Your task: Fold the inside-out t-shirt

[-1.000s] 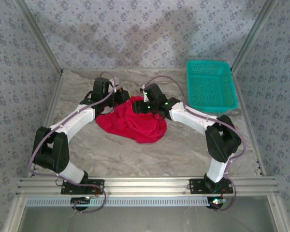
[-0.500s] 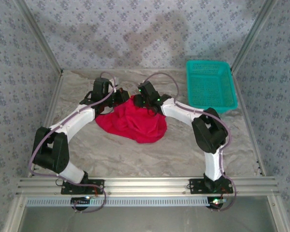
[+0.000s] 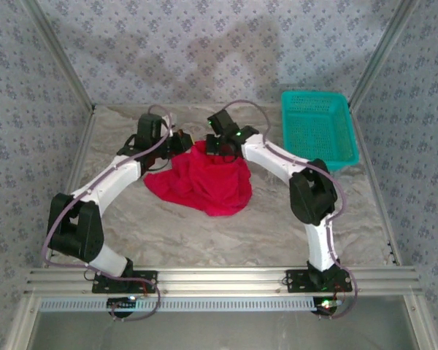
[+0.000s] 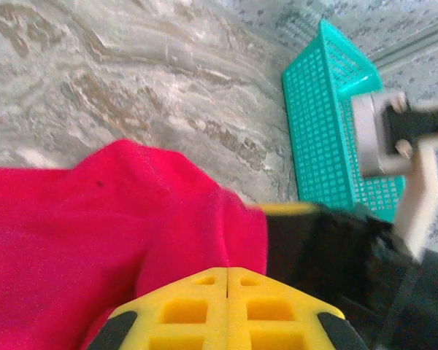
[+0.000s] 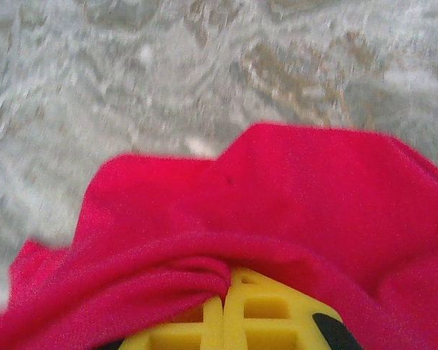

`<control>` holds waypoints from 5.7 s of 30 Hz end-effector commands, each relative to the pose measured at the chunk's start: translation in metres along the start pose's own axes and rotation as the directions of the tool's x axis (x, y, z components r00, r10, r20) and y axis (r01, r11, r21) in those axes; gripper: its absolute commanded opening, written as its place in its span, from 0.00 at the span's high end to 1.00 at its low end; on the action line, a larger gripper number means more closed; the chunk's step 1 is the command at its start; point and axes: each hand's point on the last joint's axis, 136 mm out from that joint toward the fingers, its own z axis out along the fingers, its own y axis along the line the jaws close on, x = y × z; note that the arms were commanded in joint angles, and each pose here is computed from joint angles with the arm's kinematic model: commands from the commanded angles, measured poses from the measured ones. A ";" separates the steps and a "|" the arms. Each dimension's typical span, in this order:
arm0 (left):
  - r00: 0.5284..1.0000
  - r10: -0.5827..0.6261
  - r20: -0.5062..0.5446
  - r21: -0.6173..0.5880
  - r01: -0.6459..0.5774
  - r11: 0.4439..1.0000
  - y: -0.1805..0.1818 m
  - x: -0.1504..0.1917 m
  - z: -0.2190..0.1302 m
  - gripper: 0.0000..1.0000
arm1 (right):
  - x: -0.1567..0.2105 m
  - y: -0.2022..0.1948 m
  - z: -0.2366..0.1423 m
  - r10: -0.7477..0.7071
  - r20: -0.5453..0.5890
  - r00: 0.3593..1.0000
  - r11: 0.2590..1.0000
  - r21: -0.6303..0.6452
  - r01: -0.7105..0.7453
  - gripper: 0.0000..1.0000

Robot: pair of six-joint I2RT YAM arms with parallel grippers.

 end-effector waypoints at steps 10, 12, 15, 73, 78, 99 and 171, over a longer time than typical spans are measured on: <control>0.999 0.035 0.019 0.038 -0.035 0.999 -0.015 -0.034 0.027 1.00 | -0.038 0.045 -0.254 0.070 0.085 0.994 0.711 -0.703 0.010 1.00; 0.999 0.039 0.013 0.036 -0.039 0.999 -0.017 -0.030 0.029 1.00 | -0.046 0.032 -0.247 0.106 0.097 0.990 0.722 -0.691 -0.009 1.00; 0.999 0.046 0.013 0.024 -0.046 0.999 -0.016 -0.028 0.028 1.00 | -0.056 -0.003 -0.216 0.176 0.094 0.980 0.792 -0.604 -0.084 1.00; 0.965 0.094 0.246 -0.421 0.019 0.907 0.073 -0.034 -0.159 1.00 | 0.070 -0.084 -0.176 -0.055 -0.012 0.998 0.995 0.081 0.056 1.00; 0.914 0.199 0.353 -0.422 -0.034 0.906 0.022 -0.061 -0.221 1.00 | 0.048 -0.074 -0.260 0.003 0.131 0.991 0.999 -0.048 0.003 1.00; 0.986 0.165 0.024 -0.686 -0.103 0.720 0.136 -0.089 -0.093 0.53 | -0.010 -0.142 -0.086 0.183 -0.110 0.977 0.978 0.126 -0.169 0.53; 0.927 0.261 -0.270 -0.333 -0.344 0.878 0.023 0.094 -0.008 1.00 | 0.069 -0.167 -0.018 0.174 -0.244 0.954 0.971 0.204 -0.125 0.31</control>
